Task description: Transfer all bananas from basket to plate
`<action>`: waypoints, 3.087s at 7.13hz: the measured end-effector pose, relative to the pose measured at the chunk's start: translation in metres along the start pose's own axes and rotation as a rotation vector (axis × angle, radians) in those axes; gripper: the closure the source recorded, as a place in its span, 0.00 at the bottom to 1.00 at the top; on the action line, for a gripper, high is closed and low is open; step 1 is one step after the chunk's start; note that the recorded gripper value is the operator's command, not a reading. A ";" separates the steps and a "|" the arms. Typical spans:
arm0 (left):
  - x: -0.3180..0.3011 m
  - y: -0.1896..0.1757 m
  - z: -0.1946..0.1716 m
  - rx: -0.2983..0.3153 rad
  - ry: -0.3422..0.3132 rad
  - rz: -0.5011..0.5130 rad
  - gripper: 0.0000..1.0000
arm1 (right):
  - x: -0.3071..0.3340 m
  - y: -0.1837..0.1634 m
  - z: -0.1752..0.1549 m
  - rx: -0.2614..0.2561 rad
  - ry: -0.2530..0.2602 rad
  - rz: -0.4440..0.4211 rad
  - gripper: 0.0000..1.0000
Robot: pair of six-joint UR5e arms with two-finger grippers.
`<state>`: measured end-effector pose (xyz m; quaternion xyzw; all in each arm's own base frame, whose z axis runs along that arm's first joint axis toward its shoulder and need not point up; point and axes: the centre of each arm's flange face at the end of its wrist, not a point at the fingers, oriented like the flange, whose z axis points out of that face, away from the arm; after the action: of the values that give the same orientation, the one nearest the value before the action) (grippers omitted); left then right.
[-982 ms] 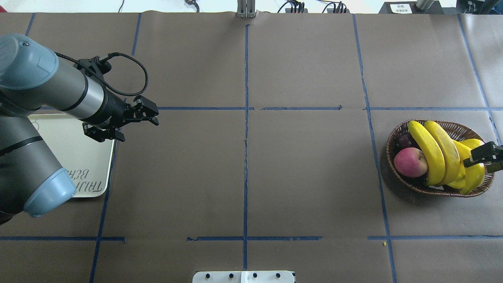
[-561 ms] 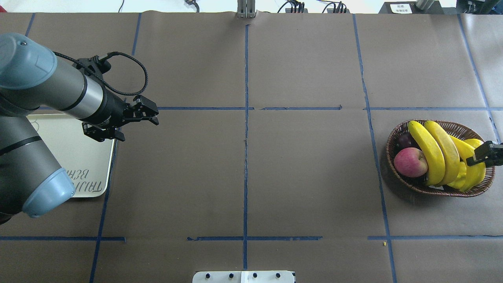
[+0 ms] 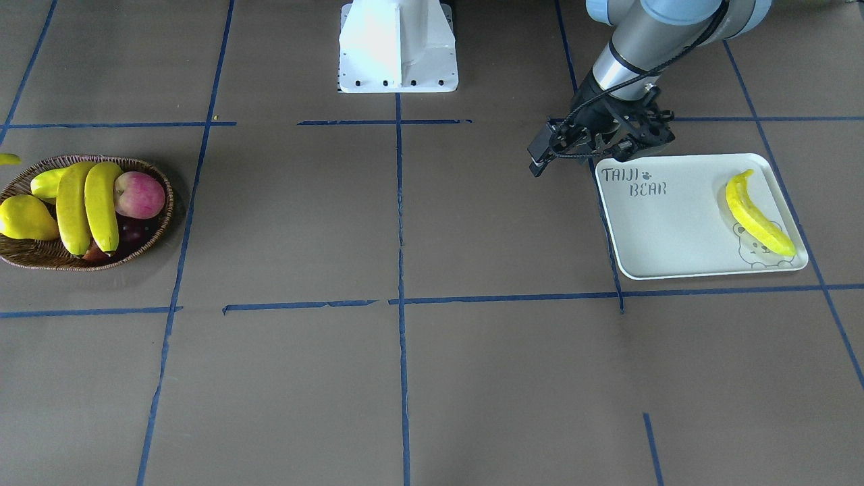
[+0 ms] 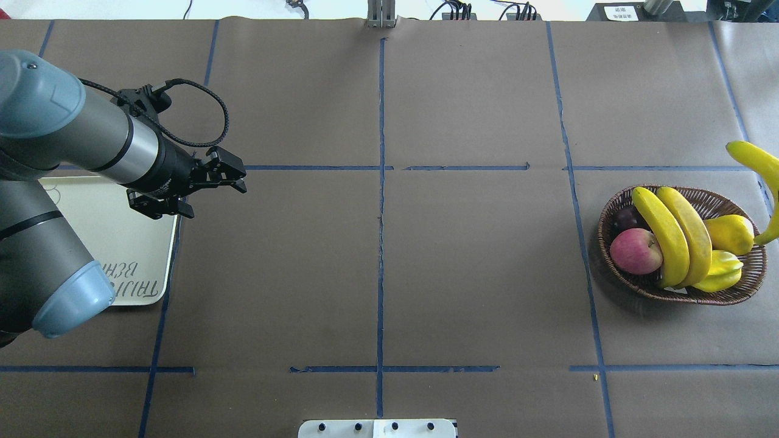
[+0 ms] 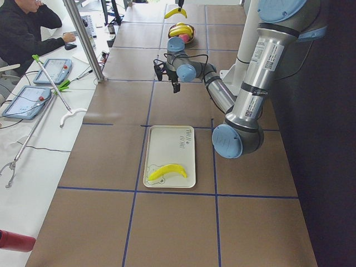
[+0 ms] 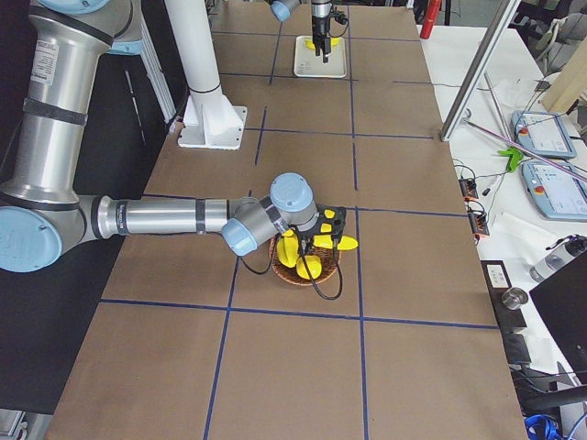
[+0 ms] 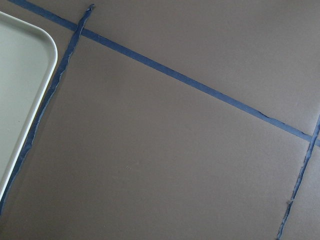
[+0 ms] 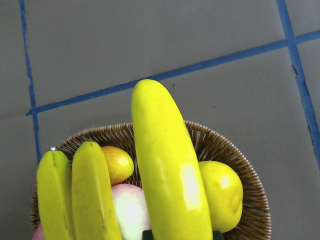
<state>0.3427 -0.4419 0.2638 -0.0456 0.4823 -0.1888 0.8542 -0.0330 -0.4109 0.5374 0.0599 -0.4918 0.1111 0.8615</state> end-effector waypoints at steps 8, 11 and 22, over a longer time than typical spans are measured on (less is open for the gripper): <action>0.069 0.036 -0.039 -0.084 0.404 -0.141 0.01 | -0.430 0.070 0.096 0.086 -0.198 -0.182 0.99; 0.113 0.030 -0.030 -0.105 0.433 -0.248 0.01 | -0.517 0.178 0.116 0.224 -0.247 -0.205 0.99; 0.151 0.079 0.000 -0.167 0.446 -0.228 1.00 | -0.551 0.219 0.108 0.256 -0.292 -0.198 0.00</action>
<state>0.4348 -0.4239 0.1210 -0.1273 0.6643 -0.2487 0.6933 -0.4489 -0.2950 0.1167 0.2323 -0.5851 0.0775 0.7731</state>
